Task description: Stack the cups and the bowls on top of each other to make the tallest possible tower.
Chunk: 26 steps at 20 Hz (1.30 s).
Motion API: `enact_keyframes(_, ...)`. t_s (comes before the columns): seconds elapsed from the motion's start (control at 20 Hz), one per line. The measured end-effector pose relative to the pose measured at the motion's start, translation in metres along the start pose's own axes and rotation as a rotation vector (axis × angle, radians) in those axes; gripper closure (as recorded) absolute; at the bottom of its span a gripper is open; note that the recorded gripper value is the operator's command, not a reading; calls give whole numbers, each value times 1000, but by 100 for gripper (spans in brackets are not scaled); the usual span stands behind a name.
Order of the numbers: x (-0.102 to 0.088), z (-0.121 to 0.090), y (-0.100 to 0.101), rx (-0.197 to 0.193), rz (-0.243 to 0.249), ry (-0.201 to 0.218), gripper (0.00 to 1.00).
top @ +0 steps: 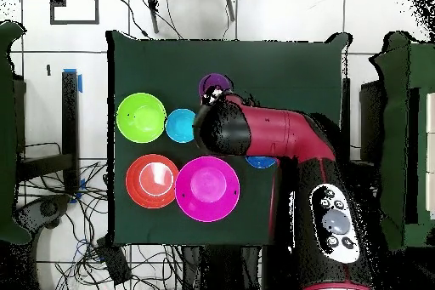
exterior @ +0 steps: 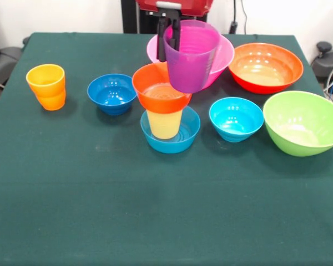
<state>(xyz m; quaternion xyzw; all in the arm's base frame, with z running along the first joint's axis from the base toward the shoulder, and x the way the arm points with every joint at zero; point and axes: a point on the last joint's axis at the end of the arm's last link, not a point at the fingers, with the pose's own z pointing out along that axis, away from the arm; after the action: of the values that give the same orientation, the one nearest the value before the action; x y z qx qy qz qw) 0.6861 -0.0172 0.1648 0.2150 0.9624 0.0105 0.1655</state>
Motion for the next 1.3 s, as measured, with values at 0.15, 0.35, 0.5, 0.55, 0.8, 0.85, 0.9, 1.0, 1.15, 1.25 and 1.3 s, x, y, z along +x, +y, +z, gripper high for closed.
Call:
enact_keyframes(0.15, 2, 0, -3, 0, 5, 6, 100)
enact_keyframes(0.35, 5, 0, -3, -4, 4, 12, 100)
enact_keyframes(0.5, 7, -1, -1, -4, -9, 11, 100)
enact_keyframes(0.55, 8, -3, -1, -2, -21, 8, 100)
enact_keyframes(0.8, 13, -2, -3, 6, -48, 7, 100)
enact_keyframes(0.85, 14, -2, -3, 7, -51, 8, 100)
enact_keyframes(0.9, 15, -2, -3, 8, -54, 8, 100)
enact_keyframes(1.0, 18, 0, -5, 8, -61, 14, 100)
enact_keyframes(1.15, 21, 2, -9, 5, -61, 22, 100)
enact_keyframes(1.25, 21, 2, -10, 5, -61, 24, 100)
enact_keyframes(1.3, 21, 2, -12, 5, -59, 25, 100)
